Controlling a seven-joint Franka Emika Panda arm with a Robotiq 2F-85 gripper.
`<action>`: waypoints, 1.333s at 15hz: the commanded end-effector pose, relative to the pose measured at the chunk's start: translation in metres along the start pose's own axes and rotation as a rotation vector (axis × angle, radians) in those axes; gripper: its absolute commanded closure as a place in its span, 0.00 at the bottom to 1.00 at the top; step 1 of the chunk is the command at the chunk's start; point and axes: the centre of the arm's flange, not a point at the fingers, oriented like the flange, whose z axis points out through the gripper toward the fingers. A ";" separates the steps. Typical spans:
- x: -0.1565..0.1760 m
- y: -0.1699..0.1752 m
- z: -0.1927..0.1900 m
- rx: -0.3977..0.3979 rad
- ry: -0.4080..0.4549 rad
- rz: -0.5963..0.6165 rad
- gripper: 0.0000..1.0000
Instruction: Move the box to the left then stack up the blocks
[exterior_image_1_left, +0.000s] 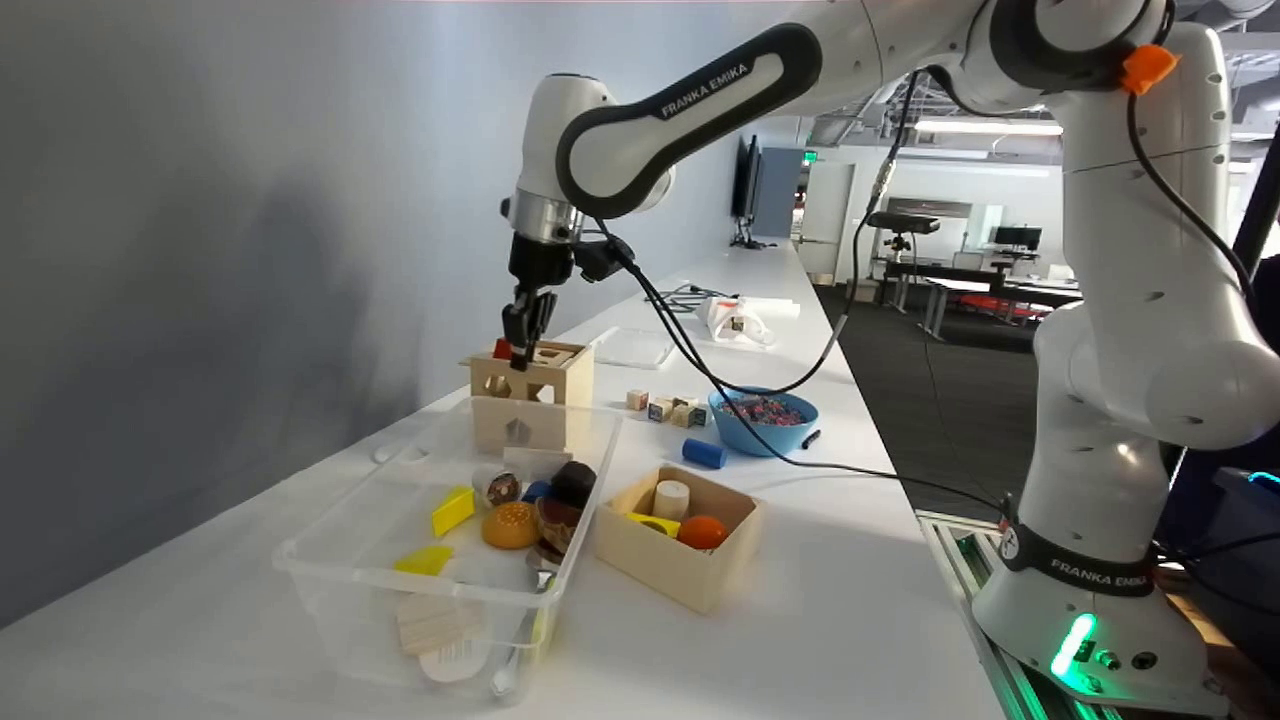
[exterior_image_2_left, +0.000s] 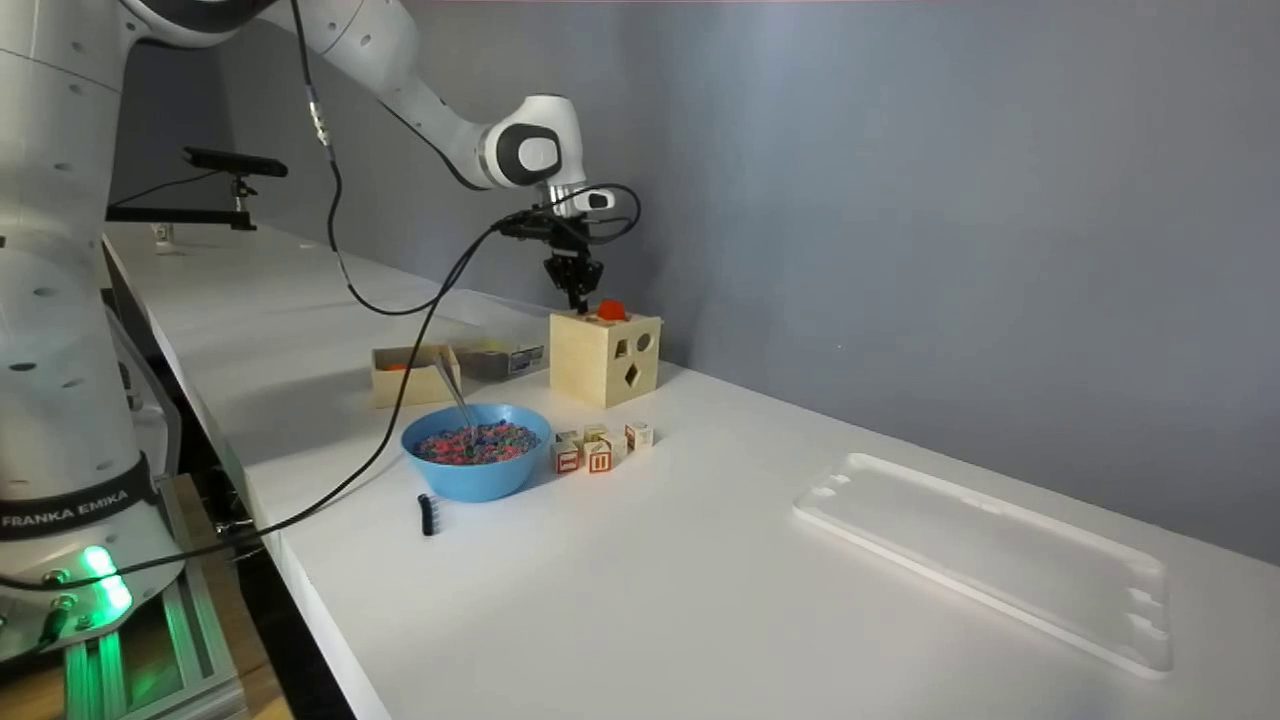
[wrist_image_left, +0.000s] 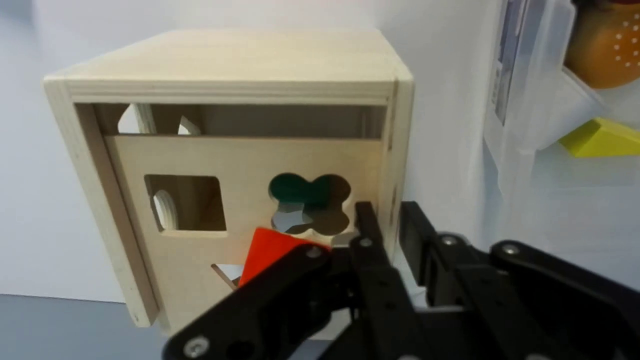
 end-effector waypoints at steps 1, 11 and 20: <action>0.004 -0.002 -0.017 -0.028 0.006 0.043 0.49; -0.085 0.096 -0.084 -0.028 -0.088 0.245 0.00; -0.149 0.210 -0.028 -0.019 -0.207 0.412 0.00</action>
